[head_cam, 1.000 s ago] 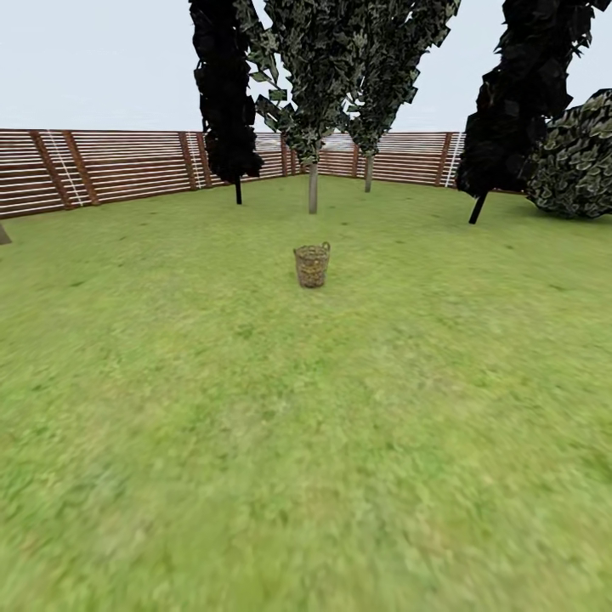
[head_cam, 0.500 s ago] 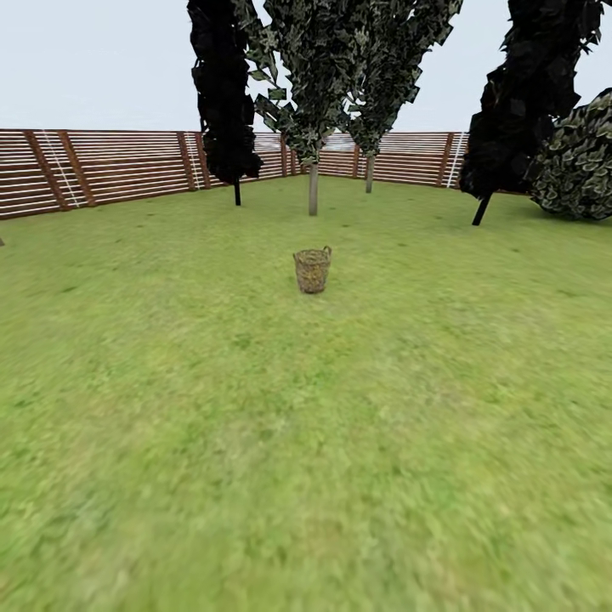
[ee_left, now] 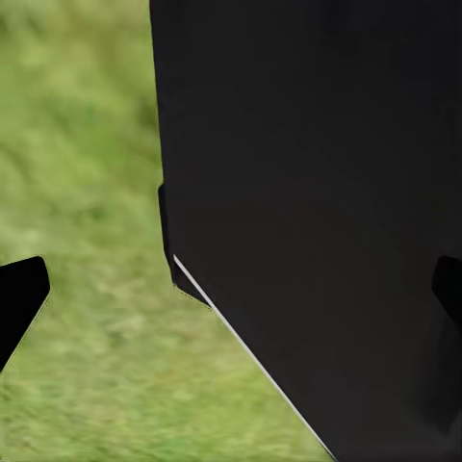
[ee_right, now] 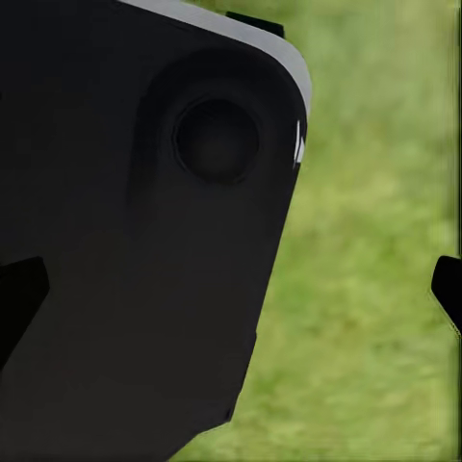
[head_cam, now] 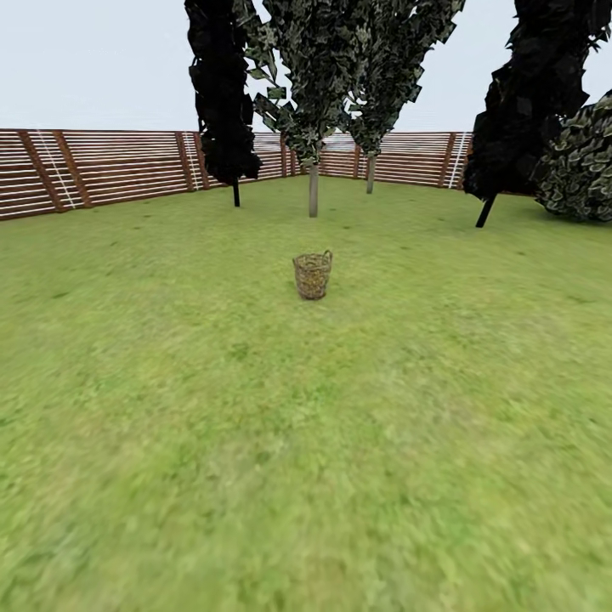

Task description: Take the three Easter eggs out of the wicker basket on the lawn in the garden, then place them on the lawn next to a single tree (choose any tree) so that all three eggs are next to the same tree and none are left in the basket.

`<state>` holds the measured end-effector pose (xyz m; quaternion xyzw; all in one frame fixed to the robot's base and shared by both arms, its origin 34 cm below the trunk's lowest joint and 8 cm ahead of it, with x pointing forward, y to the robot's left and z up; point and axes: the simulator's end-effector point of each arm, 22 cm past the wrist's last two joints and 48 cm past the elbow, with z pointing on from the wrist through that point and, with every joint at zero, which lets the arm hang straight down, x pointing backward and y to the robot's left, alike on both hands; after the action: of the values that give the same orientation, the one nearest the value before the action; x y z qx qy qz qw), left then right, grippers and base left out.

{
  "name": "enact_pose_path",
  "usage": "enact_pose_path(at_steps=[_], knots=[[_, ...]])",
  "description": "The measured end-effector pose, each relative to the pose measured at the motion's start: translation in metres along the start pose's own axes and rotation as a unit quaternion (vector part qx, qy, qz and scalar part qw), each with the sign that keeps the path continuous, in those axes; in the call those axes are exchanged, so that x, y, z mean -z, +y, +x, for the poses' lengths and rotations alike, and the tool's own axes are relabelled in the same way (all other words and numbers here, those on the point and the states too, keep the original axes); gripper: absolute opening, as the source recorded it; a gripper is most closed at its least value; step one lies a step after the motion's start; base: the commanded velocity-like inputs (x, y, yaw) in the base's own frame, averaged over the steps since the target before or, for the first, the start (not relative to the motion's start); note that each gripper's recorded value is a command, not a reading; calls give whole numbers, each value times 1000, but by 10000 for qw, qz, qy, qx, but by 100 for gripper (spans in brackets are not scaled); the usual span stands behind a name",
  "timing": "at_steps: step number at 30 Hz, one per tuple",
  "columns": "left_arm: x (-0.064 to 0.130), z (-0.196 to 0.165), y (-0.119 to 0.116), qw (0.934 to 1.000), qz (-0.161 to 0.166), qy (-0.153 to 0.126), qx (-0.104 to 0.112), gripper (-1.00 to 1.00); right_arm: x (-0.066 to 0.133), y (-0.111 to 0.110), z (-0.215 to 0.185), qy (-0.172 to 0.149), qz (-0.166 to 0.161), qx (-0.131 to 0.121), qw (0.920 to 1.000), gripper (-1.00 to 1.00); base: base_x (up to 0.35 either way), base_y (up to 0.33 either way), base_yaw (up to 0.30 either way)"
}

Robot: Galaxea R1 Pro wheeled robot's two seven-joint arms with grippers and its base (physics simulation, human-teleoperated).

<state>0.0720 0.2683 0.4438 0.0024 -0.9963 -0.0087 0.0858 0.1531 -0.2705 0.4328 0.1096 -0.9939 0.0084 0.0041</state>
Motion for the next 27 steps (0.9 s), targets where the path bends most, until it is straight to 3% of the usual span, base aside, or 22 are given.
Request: enact_pose_path(at_steps=[27], knots=[[0, 0, 0, 10000, 1, 0, -3, 100, 0, 0, 0, 0, 0, -3, 10000, 100, 332, 0, 0]])
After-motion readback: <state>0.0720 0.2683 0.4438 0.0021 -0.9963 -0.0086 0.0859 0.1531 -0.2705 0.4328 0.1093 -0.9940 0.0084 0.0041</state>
